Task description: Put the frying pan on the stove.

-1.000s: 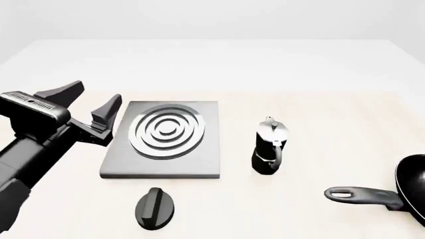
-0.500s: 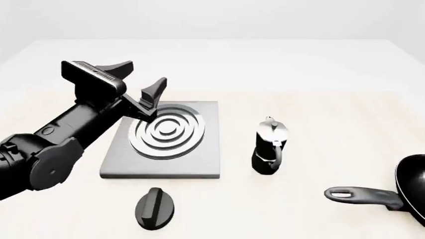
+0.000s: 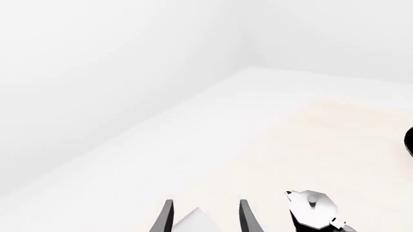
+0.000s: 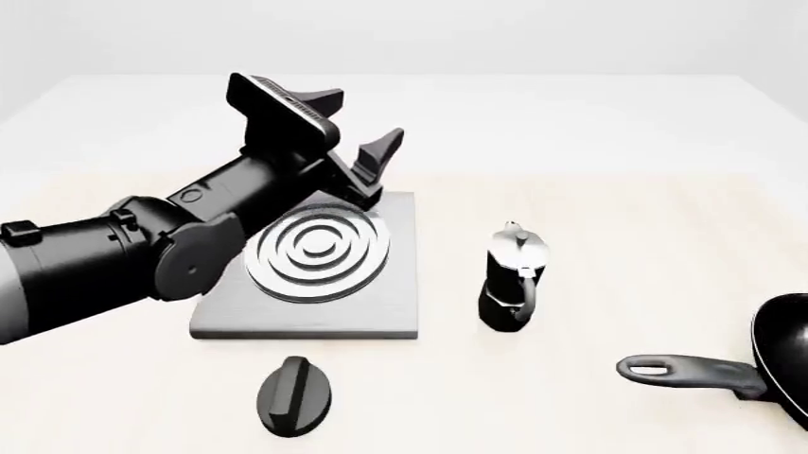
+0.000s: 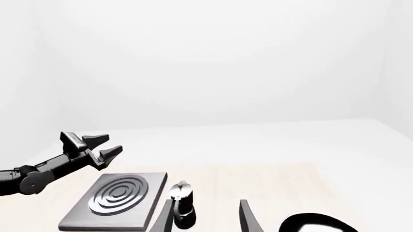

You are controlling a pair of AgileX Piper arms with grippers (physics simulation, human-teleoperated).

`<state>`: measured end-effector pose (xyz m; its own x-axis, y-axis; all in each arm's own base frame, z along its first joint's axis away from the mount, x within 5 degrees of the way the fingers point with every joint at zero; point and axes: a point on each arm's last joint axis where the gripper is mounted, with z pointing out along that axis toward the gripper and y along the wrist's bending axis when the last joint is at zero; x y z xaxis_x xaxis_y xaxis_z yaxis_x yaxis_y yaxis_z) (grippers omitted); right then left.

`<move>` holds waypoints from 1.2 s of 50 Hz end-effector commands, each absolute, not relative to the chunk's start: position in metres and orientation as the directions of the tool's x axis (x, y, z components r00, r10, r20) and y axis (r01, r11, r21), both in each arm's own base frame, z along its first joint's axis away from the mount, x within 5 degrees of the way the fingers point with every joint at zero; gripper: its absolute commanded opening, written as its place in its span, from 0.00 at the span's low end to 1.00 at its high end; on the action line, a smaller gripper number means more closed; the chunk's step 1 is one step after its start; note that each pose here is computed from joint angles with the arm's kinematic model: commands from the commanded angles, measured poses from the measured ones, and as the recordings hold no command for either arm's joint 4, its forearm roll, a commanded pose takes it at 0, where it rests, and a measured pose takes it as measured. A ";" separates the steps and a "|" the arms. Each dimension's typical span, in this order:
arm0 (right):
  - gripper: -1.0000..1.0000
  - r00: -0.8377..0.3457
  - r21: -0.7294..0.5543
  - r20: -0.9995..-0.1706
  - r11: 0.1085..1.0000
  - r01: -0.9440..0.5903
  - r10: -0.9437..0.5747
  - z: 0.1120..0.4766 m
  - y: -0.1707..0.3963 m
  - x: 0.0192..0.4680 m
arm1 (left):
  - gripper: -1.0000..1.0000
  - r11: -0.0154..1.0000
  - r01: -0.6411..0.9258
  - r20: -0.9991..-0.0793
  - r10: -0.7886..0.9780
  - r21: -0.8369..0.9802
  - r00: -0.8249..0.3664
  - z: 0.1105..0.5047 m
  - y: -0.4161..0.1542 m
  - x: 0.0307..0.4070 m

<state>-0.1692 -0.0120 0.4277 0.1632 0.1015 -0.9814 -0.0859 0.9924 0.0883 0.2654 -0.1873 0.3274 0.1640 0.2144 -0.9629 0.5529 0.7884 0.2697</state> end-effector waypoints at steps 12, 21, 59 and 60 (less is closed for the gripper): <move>1.00 0.135 0.094 -0.985 0.992 -0.084 0.104 0.424 -0.012 -0.162 | 1.00 0.705 0.642 -0.954 0.216 0.300 0.208 0.351 -0.243 0.266; 1.00 0.132 0.096 -0.986 0.992 -0.083 0.106 0.424 -0.011 -0.161 | 1.00 0.663 0.667 -0.941 0.239 0.339 0.241 0.363 -0.268 0.266; 1.00 0.126 0.109 -0.985 0.990 -0.088 0.120 0.424 -0.012 -0.160 | 1.00 0.500 0.760 -0.901 0.338 0.416 0.271 0.356 -0.356 0.264; 1.00 0.126 0.109 -0.985 0.990 -0.088 0.120 0.424 -0.012 -0.160 | 1.00 0.499 0.761 -0.902 0.336 0.414 0.270 0.357 -0.359 0.265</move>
